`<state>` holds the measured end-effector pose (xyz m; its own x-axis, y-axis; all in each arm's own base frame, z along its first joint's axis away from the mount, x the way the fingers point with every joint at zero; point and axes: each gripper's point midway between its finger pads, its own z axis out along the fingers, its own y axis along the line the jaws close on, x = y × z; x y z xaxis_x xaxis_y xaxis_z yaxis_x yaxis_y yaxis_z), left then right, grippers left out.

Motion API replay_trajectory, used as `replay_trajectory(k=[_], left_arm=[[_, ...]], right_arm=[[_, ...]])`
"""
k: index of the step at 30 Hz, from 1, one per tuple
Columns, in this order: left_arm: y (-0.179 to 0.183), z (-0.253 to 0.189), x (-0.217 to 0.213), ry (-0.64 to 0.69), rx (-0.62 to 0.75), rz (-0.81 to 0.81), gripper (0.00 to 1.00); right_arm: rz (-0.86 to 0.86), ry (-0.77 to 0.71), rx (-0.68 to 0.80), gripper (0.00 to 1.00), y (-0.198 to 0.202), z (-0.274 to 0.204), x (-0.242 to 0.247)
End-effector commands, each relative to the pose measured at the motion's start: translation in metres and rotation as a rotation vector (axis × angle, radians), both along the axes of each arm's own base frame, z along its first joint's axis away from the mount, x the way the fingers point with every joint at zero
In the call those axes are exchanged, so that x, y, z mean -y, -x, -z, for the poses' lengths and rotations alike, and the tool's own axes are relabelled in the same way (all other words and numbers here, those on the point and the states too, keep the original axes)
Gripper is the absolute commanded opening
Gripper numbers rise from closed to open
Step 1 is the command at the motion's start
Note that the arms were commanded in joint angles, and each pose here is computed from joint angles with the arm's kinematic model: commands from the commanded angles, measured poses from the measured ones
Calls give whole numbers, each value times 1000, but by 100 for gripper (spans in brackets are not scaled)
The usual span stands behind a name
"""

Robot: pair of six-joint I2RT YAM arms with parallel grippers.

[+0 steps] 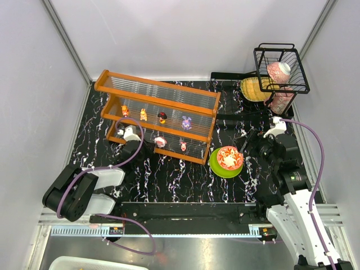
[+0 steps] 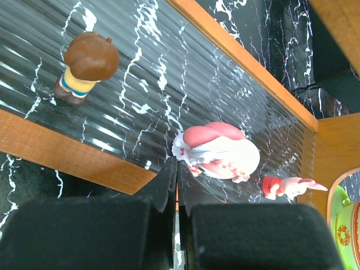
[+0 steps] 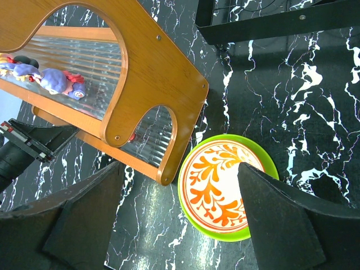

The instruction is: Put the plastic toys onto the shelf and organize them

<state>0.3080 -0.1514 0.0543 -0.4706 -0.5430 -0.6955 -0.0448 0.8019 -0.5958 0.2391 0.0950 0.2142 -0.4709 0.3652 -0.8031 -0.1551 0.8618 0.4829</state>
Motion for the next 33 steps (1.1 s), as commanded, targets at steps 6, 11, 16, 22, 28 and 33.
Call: replay_trajectory(k=[6,11,16,22,28,33], left_arm=[[-17,-24,1,18,86,-17,0],[-17,-25,1,16,88,-19,0],[-18,-26,0,14,92,-21,0],[-18,-26,0,15,91,-18,0],[-19,-30,2,28,104,-11,0],[-20,-33,3,31,113,-7,0]], right_arm=[[4,-1,41,89,-3,-10,1],[3,-1,38,89,-3,-9,1],[1,-1,36,89,-4,-9,0],[3,0,33,89,-4,-8,1],[0,-2,28,89,-4,-6,0],[0,-1,32,89,-5,-7,0]])
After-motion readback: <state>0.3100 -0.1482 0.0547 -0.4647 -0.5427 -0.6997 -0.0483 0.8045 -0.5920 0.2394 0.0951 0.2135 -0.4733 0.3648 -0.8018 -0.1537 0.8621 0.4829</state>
